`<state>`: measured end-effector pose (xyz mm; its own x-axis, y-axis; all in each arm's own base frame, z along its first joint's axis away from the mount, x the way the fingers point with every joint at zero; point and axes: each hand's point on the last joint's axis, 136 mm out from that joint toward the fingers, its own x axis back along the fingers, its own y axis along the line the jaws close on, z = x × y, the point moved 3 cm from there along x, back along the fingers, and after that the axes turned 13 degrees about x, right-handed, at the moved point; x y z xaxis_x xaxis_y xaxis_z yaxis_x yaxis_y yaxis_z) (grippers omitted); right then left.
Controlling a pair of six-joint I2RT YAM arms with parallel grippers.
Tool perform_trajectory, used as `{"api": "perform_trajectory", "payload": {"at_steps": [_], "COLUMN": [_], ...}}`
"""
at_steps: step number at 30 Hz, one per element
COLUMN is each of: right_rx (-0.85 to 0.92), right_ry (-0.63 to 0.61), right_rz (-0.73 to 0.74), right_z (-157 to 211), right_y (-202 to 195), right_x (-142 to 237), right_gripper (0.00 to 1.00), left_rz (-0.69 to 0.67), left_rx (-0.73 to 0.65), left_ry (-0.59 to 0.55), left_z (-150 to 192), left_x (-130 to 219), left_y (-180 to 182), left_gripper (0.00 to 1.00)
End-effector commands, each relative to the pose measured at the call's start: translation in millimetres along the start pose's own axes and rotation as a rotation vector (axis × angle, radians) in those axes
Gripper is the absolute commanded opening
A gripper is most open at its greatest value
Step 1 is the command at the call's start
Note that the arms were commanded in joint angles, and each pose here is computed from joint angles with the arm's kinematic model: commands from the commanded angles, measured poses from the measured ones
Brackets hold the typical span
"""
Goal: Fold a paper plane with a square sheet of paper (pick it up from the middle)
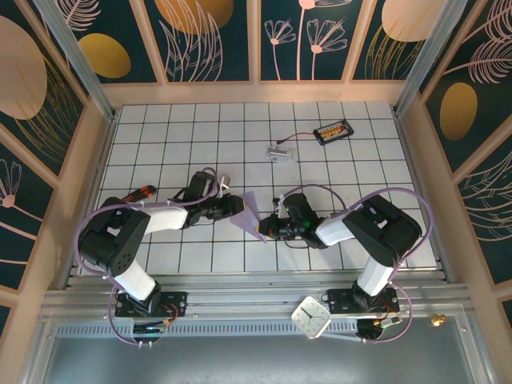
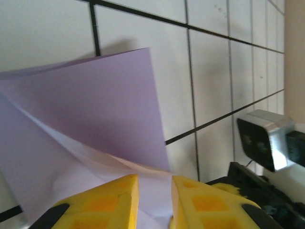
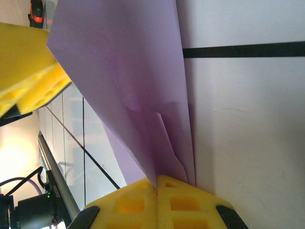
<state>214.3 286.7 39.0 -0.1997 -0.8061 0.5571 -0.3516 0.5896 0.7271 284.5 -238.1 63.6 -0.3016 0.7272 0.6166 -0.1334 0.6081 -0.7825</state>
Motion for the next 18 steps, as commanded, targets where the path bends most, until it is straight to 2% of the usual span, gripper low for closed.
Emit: {"api": "perform_trajectory", "payload": {"at_steps": [1,7,18], "right_rx": [-0.050,-0.049,-0.056], "right_ry": [0.050,0.050,0.046], "right_rz": [0.062,0.061,0.056], "right_z": [16.9,17.9,18.3], "right_y": [-20.2,-21.0,-22.3], "right_x": [-0.7,-0.9,-0.4], "right_gripper": [0.00,0.00,0.00], "left_rz": [-0.053,0.004,0.023], "left_rx": [0.000,-0.009,0.001], "left_ry": [0.012,0.013,0.048], "left_z": [1.7,-5.0,-7.7], "left_x": [-6.7,-10.7,-24.6], "left_y": [13.5,-1.5,-2.2], "left_gripper": [0.25,0.29,0.30]}}
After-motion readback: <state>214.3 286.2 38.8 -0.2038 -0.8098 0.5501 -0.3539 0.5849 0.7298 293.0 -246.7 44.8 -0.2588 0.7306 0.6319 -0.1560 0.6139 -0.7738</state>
